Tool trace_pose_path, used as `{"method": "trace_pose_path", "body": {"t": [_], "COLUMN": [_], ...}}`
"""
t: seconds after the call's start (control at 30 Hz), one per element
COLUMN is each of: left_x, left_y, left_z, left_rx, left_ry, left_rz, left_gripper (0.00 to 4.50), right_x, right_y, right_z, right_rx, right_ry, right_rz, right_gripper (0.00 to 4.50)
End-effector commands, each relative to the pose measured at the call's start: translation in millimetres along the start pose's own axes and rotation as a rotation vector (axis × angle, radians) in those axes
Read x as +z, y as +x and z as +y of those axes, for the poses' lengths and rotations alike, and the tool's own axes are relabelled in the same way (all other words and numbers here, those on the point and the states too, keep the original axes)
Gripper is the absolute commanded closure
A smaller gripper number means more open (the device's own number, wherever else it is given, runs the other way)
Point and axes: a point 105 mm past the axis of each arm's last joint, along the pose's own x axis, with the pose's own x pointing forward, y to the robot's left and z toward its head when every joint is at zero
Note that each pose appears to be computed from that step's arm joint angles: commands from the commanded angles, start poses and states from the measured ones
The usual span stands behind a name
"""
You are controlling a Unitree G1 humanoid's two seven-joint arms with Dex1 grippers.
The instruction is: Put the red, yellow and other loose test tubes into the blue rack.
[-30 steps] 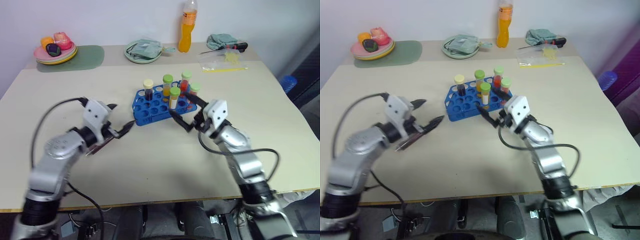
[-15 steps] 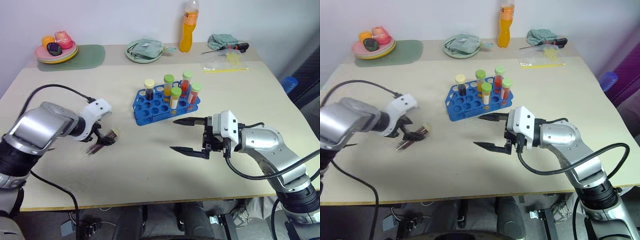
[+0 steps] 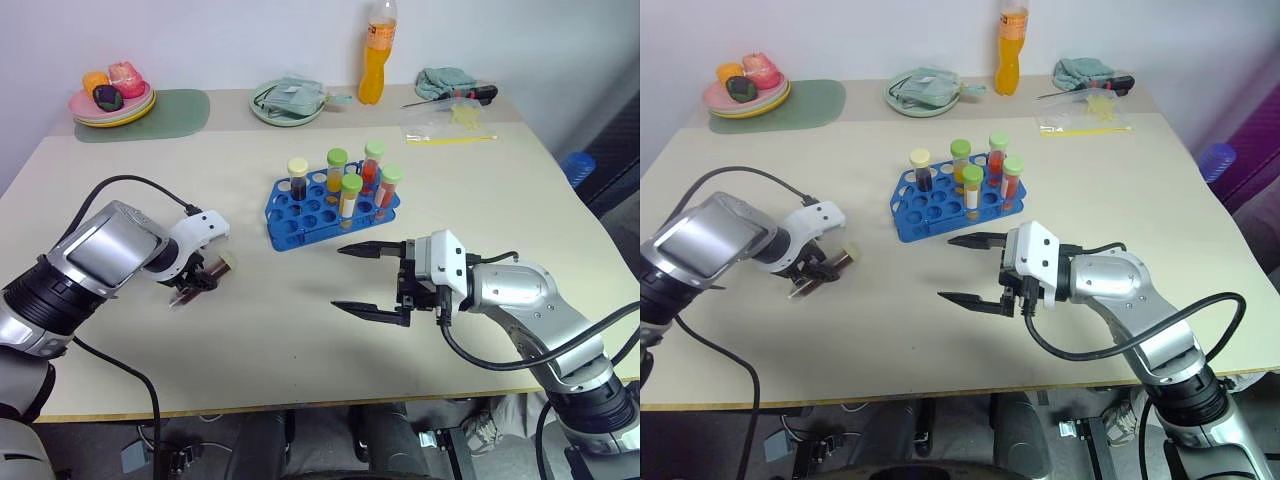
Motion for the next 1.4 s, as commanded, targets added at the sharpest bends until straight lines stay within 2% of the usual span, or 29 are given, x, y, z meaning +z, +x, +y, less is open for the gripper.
{"method": "trace_pose_path", "body": {"t": [0.03,0.13,0.2,0.27,0.3,0.37,0.4,0.47,0.5,0.53,0.57,0.7,0.87,1.4], "left_x": [4.2,22.6,54.8,74.2,78.4,94.6,101.6,115.1,121.8,126.5,130.2,151.4,158.4,171.9], "left_y": [-12.4,-32.7,-59.9,-90.4,-99.6,-109.1,-106.5,-97.4,-93.6,-88.7,-81.8,-51.5,-20.7,9.2], "left_z": [10.1,16.7,12.6,3.6,-0.9,-14.2,-19.0,-23.5,-28.6,-33.1,-37.2,-65.0,-66.5,-72.9], "left_rx": [0.072,0.129,0.173,0.231,0.246,0.236,0.243,0.395,0.479,0.503,0.492,0.538,0.515,0.415], "left_ry": [0.052,0.116,0.223,0.273,0.275,0.135,0.058,-0.03,-0.02,-0.068,-0.148,-0.099,-0.139,-0.138], "left_rz": [-0.031,-0.203,-0.511,-0.799,-0.891,-1.143,-1.227,-1.319,-1.362,-1.409,-1.442,-1.484,-1.469,-1.486], "left_gripper": [3.74,3.74,3.74,3.74,3.74,3.74,3.74,3.74,3.74,3.74,3.74,3.74,3.74,3.74], "right_x": [12.1,12.4,11.7,8.0,5.5,-11.6,-20.9,-35.6,-41.1,-45.4,-48.5,-53.7,-50.9,-54.5], "right_y": [1.6,0.6,0.0,-0.9,-1.9,-3.4,-3.7,-4.3,-4.6,-4.4,-3.8,1.3,-1.7,-10.0], "right_z": [3.7,1.7,-0.8,-8.8,-12.6,-19.9,-21.3,-23.0,-25.3,-27.1,-28.3,-28.8,-37.2,-35.3], "right_rx": [0.007,-0.009,-0.038,-0.126,-0.168,-0.272,-0.311,-0.378,-0.418,-0.449,-0.472,-0.497,-0.528,-0.557], "right_ry": [-0.042,-0.032,-0.011,0.034,0.053,0.098,0.121,0.171,0.196,0.221,0.241,0.238,0.229,0.235], "right_rz": [-0.034,-0.04,-0.05,-0.072,-0.079,-0.06,-0.047,-0.044,-0.051,-0.059,-0.065,-0.068,-0.078,-0.063], "right_gripper": [0.71,0.71,0.71,0.71,0.71,0.71,0.71,0.71,0.71,0.71,0.71,0.71,0.71,0.71]}}
